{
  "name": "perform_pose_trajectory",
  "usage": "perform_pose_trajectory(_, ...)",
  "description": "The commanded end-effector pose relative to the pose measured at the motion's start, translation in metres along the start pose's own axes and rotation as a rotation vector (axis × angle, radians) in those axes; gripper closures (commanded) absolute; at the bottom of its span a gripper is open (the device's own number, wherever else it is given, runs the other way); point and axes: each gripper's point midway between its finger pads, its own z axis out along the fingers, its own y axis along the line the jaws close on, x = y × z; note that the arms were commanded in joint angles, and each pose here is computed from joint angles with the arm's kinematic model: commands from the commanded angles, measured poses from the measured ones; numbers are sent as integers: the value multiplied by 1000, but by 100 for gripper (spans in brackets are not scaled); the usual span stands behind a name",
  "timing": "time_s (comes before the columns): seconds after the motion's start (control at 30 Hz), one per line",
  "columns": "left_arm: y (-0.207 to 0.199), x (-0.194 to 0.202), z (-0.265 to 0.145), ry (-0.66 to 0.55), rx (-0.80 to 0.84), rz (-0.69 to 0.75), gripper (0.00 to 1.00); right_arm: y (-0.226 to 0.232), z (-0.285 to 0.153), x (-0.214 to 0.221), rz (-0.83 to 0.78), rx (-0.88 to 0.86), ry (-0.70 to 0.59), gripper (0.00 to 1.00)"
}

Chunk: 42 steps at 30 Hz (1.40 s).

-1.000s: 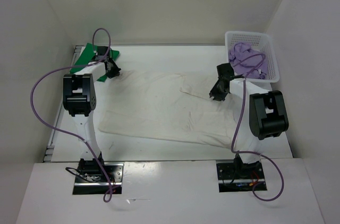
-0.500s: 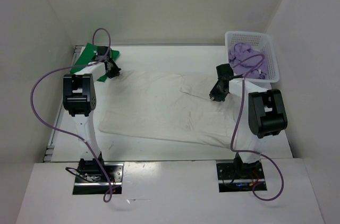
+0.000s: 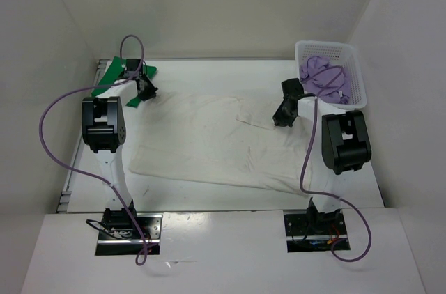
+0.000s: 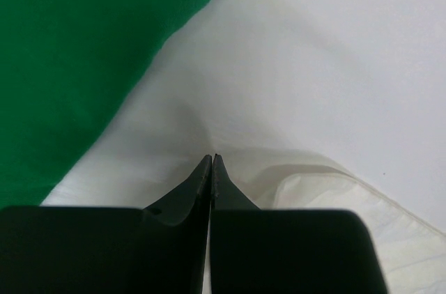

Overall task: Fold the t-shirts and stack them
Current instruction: Grap the side of the flattened tshirt furthest away from the robot with both arms, then fold the other side of the tshirt into a rectangle

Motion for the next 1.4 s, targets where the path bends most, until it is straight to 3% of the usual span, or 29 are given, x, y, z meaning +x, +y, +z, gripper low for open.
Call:
perform_pose_trajectory(0.0,-8,-35,-5,-71,27,-32,100,29,-7,-44,-1,-63,-85,100)
perform_pose_trajectory(0.2,3,-58,-13,-97,31,-73,100,86,-17,-98,-30,-163,-138,100)
perform_pose_trajectory(0.43,8,-40,-40,-104,60,-82,100,94,-53,-100,-43,-218,-142,100)
perform_pose_trajectory(0.6,9,-33,-59,-101,69,-81,100,64,-82,-65,-45,-212,-107,100)
perform_pose_trajectory(0.87,21,-41,-107,-155,76,-112,100,12,-163,-13,-17,-241,-123,100)
perform_pose_trajectory(1.17,66,-29,-155,-209,31,-177,100,-41,-199,70,72,-222,35,100)
perform_pose_trajectory(1.37,73,-21,-166,-212,38,-224,100,-36,-241,79,75,-285,63,100)
